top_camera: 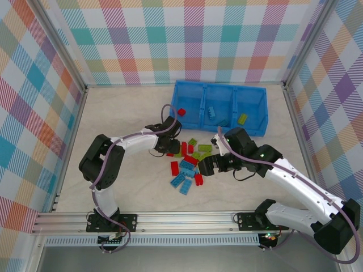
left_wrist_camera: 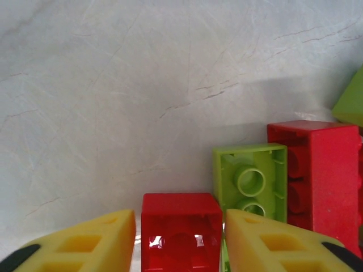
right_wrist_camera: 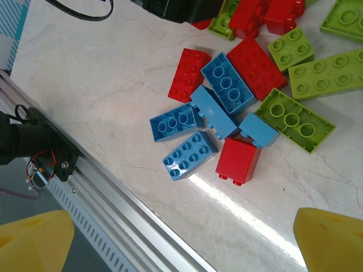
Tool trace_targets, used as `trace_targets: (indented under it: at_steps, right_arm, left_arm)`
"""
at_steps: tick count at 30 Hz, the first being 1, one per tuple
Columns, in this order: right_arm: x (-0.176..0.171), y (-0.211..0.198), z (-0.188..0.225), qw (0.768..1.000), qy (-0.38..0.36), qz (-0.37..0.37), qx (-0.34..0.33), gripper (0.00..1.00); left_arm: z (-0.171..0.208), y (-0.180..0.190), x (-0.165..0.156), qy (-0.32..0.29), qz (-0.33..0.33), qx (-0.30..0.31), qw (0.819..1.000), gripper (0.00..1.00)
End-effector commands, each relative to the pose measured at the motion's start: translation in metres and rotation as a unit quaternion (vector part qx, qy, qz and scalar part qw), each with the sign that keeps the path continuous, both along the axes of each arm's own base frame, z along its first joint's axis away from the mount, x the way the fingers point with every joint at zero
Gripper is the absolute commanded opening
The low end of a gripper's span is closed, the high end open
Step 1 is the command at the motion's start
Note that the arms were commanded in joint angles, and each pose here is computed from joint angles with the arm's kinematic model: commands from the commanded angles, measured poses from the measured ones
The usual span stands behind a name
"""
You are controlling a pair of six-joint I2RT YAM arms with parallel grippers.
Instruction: Sort the legos into containers by color
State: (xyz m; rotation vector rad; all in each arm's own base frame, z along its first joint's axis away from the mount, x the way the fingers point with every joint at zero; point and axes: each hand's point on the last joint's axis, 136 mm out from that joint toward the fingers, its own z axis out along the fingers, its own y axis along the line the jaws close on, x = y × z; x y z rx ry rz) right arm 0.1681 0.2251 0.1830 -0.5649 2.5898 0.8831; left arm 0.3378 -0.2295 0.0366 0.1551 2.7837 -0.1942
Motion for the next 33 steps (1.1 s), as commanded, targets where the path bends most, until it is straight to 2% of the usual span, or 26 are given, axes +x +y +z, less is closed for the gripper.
trace_targets:
  at_steps: [1,9,13,16,19,22,25,29,33]
  right_arm:
    - [0.001,0.001,-0.001,1.0,0.0,-0.007,0.001,1.0]
    - [0.002,0.001,-0.001,1.0,0.003,-0.009,0.0,1.0]
    - [0.0,0.0,-0.003,1.0,0.011,-0.013,-0.003,1.0]
    - [0.003,-0.002,-0.001,1.0,0.006,-0.024,-0.003,1.0]
    - [0.008,-0.003,0.004,0.999,-0.01,-0.035,0.001,1.0]
    - [0.015,-0.007,0.01,0.998,-0.033,-0.052,0.001,1.0]
    - [0.019,-0.009,0.014,0.997,-0.047,-0.062,0.002,1.0]
    - [0.018,-0.012,0.02,0.996,-0.053,-0.072,0.01,1.0]
    - [0.014,-0.017,0.024,0.995,-0.057,-0.08,0.016,1.0]
  left_arm:
    - [-0.005,0.011,-0.002,-0.001,0.005,0.017,1.0,0.39]
    - [-0.012,0.016,-0.008,0.006,0.007,0.024,1.0,0.41]
    - [-0.007,0.019,-0.007,-0.003,0.009,0.026,1.0,0.32]
    - [0.018,0.017,-0.002,-0.033,0.012,0.009,0.999,0.31]
    - [0.061,0.009,0.01,-0.077,0.013,-0.021,0.997,0.31]
    - [0.11,-0.009,0.035,-0.133,0.007,-0.059,0.989,0.3]
    - [0.139,-0.027,0.066,-0.175,0.003,-0.069,0.982,0.3]
    - [0.15,-0.043,0.117,-0.221,0.01,-0.045,0.974,0.31]
    - [0.138,-0.052,0.163,-0.226,0.025,-0.038,0.973,0.31]
